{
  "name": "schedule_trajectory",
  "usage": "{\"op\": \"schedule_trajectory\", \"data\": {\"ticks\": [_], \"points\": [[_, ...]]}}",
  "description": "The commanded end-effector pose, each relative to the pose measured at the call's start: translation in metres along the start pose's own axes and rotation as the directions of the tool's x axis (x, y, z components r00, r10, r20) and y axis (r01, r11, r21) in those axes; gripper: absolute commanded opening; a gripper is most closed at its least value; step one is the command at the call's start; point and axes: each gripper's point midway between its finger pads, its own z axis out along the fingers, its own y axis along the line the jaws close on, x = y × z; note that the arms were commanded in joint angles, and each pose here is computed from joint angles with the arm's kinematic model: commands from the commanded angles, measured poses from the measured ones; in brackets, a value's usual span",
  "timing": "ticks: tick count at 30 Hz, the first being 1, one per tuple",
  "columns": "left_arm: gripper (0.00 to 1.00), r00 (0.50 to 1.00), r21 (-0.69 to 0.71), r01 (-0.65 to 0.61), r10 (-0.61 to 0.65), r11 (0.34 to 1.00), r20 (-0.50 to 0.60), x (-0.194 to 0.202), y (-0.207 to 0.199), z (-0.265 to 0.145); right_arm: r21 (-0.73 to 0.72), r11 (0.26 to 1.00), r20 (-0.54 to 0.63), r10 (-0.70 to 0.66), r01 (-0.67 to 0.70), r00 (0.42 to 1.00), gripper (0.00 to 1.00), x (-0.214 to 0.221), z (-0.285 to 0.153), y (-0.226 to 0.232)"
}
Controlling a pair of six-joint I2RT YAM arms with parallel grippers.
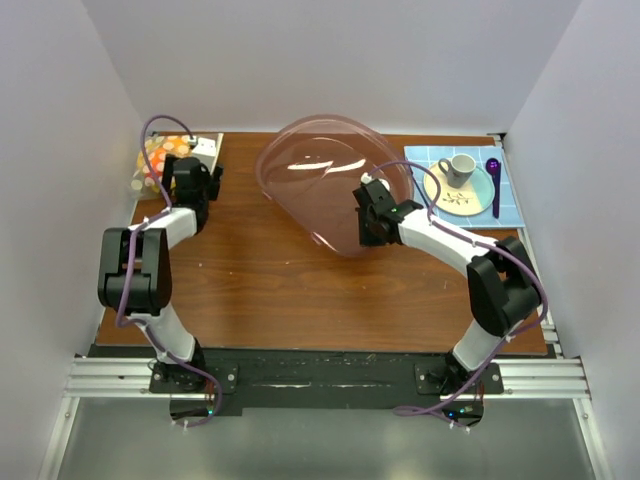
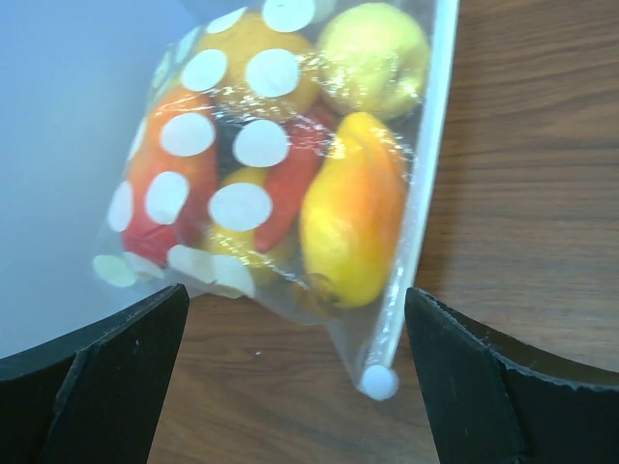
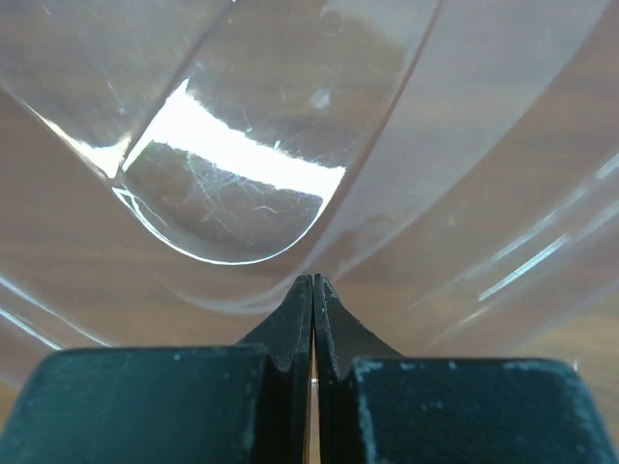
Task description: Open the zip-top bag and remove the fake food
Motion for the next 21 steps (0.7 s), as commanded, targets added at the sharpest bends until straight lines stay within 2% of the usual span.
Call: {"op": "schedule_trajectory", "data": {"ticks": [1, 7, 12, 21], "points": [[1.00, 0.999, 0.034, 0.009, -0.011, 0.999, 0.047, -0.009, -0.015, 0.009, -0.025, 1.000, -0.029, 0.010, -0.011, 1.000, 0.00, 0.015, -0.016, -0.001], [1.00, 0.997, 0.025, -0.053, 0.051, 0.998, 0.062, -0.008, -0.032, 0.018, -0.029, 0.999, -0.033, -0.017, 0.016, 0.999, 0.00, 0.014, -0.042, -0.001], [1.00, 0.994, -0.011, -0.092, 0.092, 0.996, 0.058, -0.002, -0.040, 0.026, 0.014, 0.998, -0.073, -0.057, 0.058, 0.996, 0.00, 0.035, -0.066, -0.016], [0.99, 0.986, -0.237, -0.132, 0.151, 0.962, 0.064, -0.004, -0.022, 0.036, 0.057, 0.998, -0.050, 0.001, 0.002, 0.999, 0.00, 0.062, -0.106, -0.048]]}}
